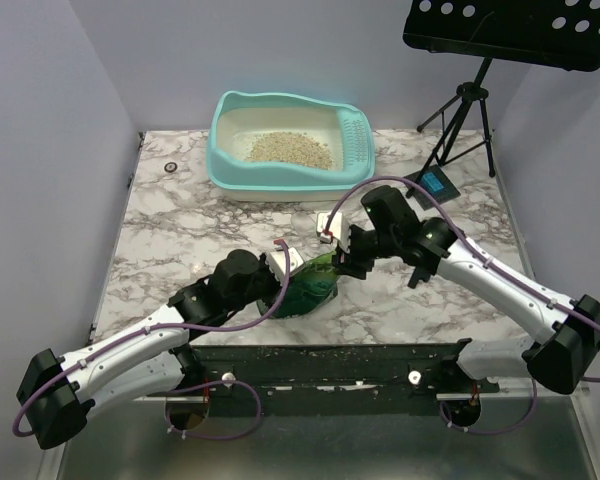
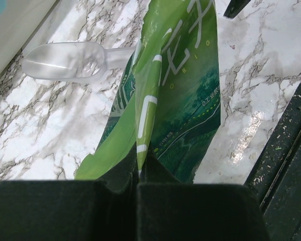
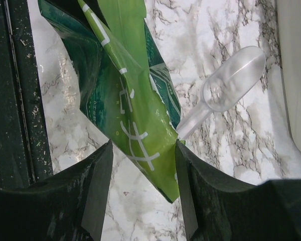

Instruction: Fill the litter box with clean litter

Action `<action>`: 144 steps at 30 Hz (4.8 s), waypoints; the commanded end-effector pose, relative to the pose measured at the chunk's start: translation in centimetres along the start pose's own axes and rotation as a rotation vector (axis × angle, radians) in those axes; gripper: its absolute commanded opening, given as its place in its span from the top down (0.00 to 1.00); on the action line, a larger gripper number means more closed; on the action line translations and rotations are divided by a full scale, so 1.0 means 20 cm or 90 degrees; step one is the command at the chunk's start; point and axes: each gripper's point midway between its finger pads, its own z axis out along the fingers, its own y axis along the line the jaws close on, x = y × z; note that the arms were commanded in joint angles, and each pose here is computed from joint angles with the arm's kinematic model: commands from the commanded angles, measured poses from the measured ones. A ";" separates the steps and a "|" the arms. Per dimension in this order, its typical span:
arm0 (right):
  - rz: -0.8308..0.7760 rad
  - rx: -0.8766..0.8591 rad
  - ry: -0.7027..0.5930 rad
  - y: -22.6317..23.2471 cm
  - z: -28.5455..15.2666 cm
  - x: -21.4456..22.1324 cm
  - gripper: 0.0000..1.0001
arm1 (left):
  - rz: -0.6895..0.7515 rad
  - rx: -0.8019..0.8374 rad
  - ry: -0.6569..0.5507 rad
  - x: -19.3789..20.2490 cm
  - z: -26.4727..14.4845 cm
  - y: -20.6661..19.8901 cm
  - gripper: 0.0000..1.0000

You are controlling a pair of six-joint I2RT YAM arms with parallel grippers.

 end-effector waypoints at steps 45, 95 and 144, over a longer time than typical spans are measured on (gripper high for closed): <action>0.205 0.044 0.005 0.08 -0.02 0.23 1.00 | 0.183 0.099 -0.086 -0.19 0.05 -0.06 0.89; 0.229 0.069 0.032 0.04 -0.01 0.26 1.00 | 0.209 -0.042 0.062 -0.02 0.17 0.17 1.00; 1.092 0.678 0.018 -0.23 -0.51 1.30 0.39 | 0.095 -0.139 -0.021 -0.40 0.07 0.32 1.00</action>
